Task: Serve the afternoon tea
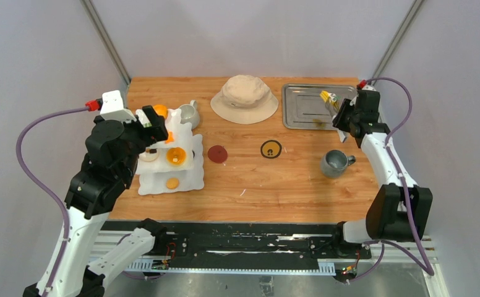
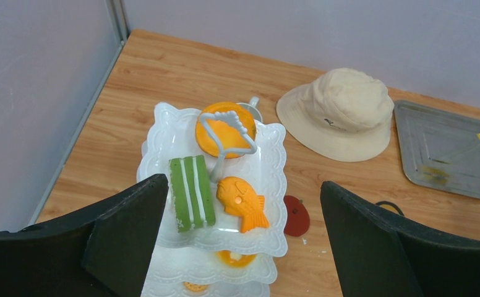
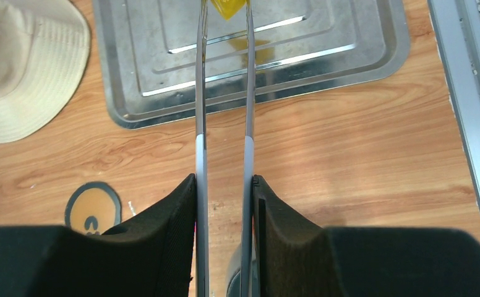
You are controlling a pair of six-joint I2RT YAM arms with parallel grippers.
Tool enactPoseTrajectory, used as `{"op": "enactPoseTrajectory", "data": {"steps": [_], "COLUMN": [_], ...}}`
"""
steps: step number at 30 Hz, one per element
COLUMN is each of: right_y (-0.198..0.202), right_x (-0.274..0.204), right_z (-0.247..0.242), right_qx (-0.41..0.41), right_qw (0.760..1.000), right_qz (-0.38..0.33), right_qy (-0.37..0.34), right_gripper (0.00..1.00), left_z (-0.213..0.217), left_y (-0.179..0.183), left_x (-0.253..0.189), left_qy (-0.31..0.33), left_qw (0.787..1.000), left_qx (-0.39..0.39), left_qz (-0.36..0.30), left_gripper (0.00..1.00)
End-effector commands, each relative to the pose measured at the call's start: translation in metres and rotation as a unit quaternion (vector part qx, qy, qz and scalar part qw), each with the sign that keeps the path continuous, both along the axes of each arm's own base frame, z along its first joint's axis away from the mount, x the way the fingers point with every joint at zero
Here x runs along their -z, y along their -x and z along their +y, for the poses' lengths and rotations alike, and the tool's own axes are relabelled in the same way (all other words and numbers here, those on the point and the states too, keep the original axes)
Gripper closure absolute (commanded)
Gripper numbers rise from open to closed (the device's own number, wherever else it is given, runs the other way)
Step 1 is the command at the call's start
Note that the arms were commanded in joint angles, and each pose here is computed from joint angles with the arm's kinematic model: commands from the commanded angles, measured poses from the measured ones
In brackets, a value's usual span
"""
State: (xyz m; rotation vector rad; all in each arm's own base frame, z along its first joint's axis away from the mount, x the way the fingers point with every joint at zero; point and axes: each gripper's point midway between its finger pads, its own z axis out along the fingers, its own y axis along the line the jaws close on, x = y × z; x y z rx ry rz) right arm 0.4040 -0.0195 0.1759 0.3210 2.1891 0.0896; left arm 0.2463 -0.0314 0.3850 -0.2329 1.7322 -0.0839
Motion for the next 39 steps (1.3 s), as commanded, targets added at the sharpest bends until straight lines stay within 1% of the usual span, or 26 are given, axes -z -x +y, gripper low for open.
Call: {"op": "enactPoseTrajectory", "data": {"steps": [1, 10, 15, 17, 20, 25, 29, 33, 36, 39], "right_y": [0.003, 0.006, 0.013, 0.02, 0.033, 0.058, 0.082, 0.113, 0.132, 0.147], "right_x": [-0.027, -0.027, -0.041, -0.049, -0.059, -0.059, -0.052, -0.038, -0.025, -0.018], "right_z": [0.017, 0.023, 0.038, 0.049, 0.074, 0.123, 0.173, 0.222, 0.248, 0.27], "right_qx": [-0.03, -0.044, -0.07, -0.09, -0.144, -0.23, -0.315, -0.415, -0.467, -0.509], "right_qw": [0.998, 0.997, 0.994, 0.991, 0.983, 0.969, 0.947, 0.909, 0.884, 0.861], "right_qz": [-0.049, -0.055, -0.074, -0.084, -0.093, -0.078, -0.06, -0.042, -0.022, -0.007], "right_qy": [-0.017, -0.024, -0.046, -0.057, -0.067, -0.045, -0.031, -0.011, 0.013, 0.017], "right_gripper": [0.99, 0.99, 0.99, 0.99, 0.99, 0.99, 0.99, 0.99, 0.99, 0.99], "left_z": [0.001, 0.001, 0.003, 0.003, 0.001, 0.0, 0.003, 0.005, 0.007, 0.007], "left_y": [0.003, 0.004, 0.005, 0.004, 0.002, 0.002, 0.004, 0.006, 0.008, 0.009], "left_x": [-0.002, -0.002, -0.001, -0.001, 0.001, 0.0, -0.002, -0.001, -0.002, -0.001], "left_qy": [0.002, 0.002, 0.001, 0.001, 0.001, 0.005, 0.004, 0.001, 0.004, 0.003], "left_qw": [1.0, 1.0, 1.0, 1.0, 1.0, 1.0, 1.0, 1.0, 1.0, 1.0], "left_qx": [-0.001, -0.001, -0.004, -0.004, -0.002, -0.001, -0.004, -0.009, -0.01, -0.009], "left_qz": [-0.006, -0.006, -0.005, -0.005, -0.004, -0.006, -0.009, -0.005, -0.008, -0.007], "left_gripper": [0.02, 0.02, 0.02, 0.02, 0.02, 0.02, 0.02, 0.02, 0.02, 0.02]}}
